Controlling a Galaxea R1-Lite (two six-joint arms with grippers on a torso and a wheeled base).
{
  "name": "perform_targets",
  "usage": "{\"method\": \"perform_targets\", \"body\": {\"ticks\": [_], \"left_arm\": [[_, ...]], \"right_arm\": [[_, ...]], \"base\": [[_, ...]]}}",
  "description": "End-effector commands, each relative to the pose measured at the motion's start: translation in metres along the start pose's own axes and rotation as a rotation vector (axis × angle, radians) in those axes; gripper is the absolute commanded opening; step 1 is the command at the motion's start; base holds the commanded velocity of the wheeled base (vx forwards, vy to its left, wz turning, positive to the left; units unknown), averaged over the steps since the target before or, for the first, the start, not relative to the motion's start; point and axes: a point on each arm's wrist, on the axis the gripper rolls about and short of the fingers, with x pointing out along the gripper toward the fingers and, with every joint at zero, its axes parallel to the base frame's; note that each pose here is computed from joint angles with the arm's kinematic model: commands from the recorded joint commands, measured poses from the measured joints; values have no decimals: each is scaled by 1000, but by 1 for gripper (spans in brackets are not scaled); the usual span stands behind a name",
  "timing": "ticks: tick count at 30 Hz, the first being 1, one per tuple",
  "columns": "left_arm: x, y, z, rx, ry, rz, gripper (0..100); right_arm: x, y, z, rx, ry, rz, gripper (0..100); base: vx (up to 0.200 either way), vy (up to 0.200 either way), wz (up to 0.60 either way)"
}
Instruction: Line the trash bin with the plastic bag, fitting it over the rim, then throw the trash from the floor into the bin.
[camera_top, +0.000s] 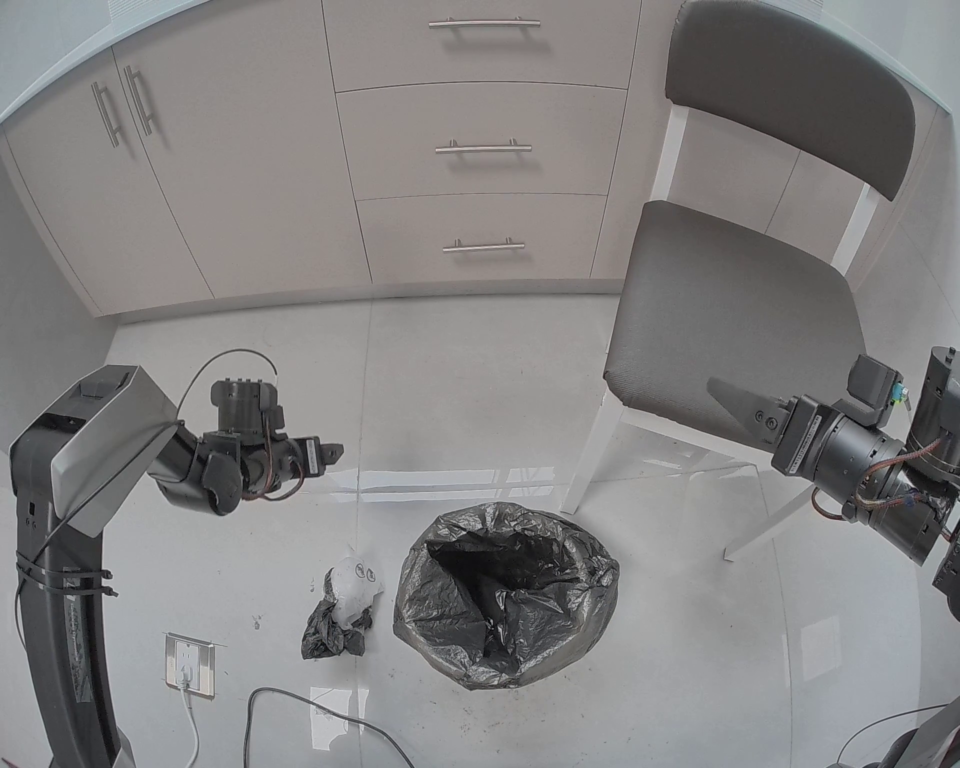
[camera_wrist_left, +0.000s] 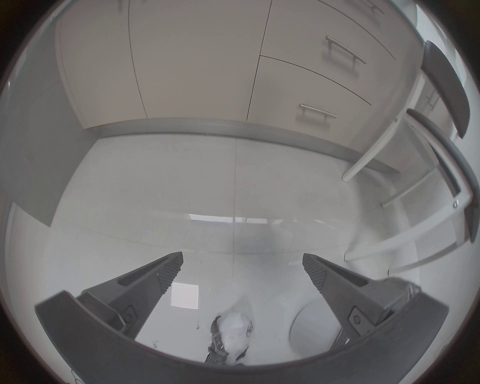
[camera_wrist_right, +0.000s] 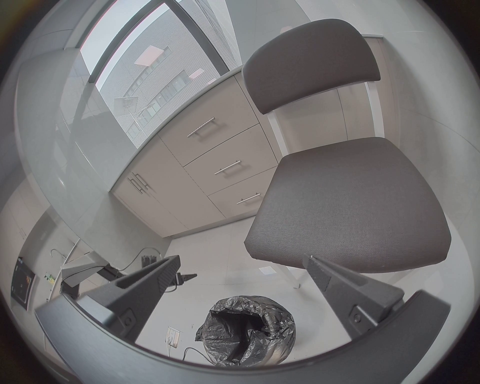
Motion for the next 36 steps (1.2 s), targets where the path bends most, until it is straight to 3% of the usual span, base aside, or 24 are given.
{"method": "perform_targets", "body": {"ticks": [1, 9, 22, 36], "left_arm": [[46, 4, 44, -91, 63, 25, 100], [83, -4, 19, -78, 137, 26, 100], [118, -20, -80, -48, 443, 45, 100], [124, -16, -104, -47, 505, 69, 100]], "right_arm": [[5, -1, -5, 10, 19, -9, 100], [7, -1, -4, 13, -23, 5, 100], [7, -2, -6, 14, -17, 0, 100], [7, -2, -7, 15, -16, -2, 100]], "base": [[0, 0, 0], [0, 0, 0], [0, 0, 0], [0, 0, 0]]}}
